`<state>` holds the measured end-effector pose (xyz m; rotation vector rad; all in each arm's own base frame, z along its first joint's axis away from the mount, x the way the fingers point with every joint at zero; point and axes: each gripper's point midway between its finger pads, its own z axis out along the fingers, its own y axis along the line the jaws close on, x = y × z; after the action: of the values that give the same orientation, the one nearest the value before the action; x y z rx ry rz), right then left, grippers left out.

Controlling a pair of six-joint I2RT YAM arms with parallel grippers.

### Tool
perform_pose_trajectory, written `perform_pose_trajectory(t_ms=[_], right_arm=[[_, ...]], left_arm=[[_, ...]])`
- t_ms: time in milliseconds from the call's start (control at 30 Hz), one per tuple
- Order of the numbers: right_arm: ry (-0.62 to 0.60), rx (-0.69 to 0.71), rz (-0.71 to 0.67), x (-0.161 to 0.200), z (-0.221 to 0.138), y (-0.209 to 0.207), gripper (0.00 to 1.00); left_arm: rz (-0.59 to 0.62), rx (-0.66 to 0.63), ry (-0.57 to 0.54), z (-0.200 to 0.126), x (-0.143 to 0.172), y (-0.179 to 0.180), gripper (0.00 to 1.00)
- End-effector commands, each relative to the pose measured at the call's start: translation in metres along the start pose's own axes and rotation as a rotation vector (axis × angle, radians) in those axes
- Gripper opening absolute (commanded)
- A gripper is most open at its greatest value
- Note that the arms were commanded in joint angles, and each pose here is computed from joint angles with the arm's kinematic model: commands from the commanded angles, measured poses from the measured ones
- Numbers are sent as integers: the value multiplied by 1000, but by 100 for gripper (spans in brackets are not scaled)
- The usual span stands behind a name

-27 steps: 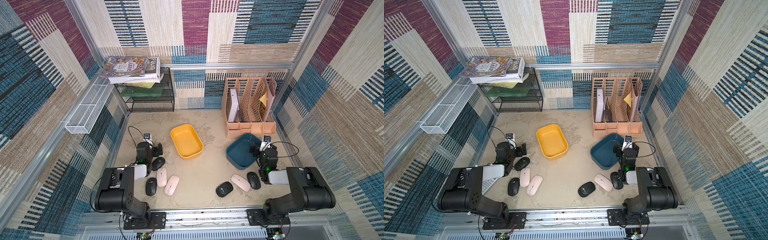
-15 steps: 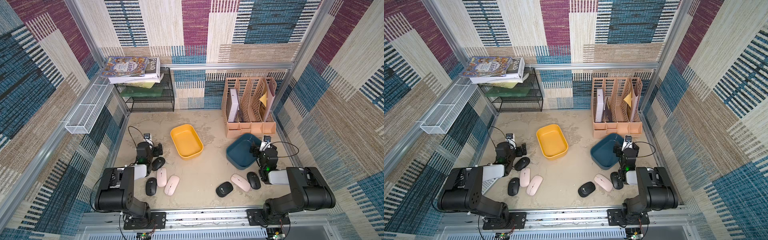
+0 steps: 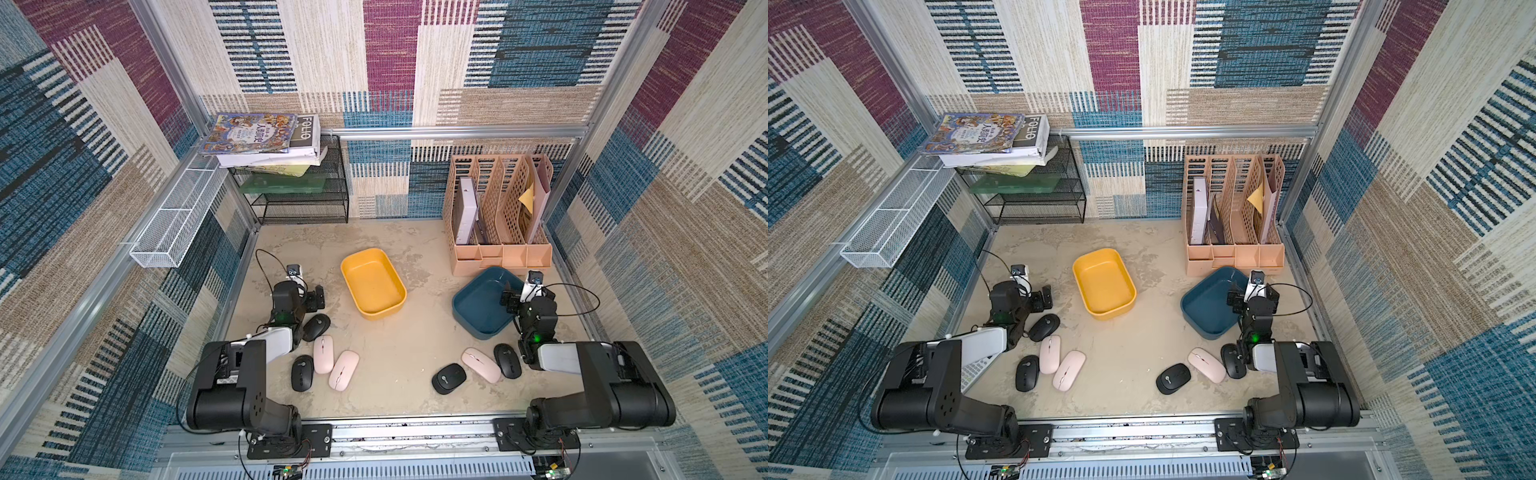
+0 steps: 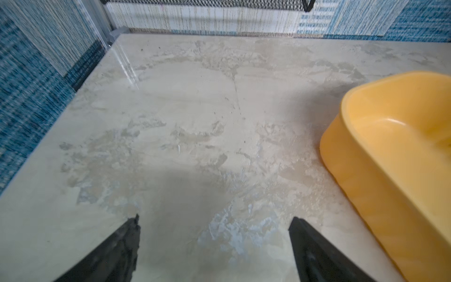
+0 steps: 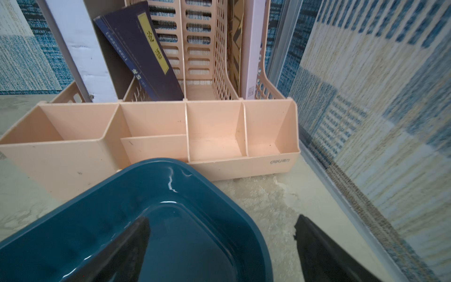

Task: Place the mice by color into the storage box
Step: Move the storage box to the center of the board.

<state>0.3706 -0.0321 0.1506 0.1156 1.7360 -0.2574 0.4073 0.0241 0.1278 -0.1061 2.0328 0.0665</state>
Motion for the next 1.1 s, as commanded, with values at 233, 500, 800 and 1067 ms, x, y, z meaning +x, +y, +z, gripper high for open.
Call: perform_pose_trajectory(t_ms=[233,500,800,1067], right_arm=[[374,-112,229,-63,9,21,77],[655,-322,272,-7,16,79,13],[815,-380,184,48,4,120,3],[879,-451,94,71,-5,166,0]], left_arm=[[-257,271,253,-71,-97,-113,85],[-149,518,571,-64,-22,-271,47],[-104,391,701,-36,38,-259,19],[-42,395,832,-44,92,-248,16]])
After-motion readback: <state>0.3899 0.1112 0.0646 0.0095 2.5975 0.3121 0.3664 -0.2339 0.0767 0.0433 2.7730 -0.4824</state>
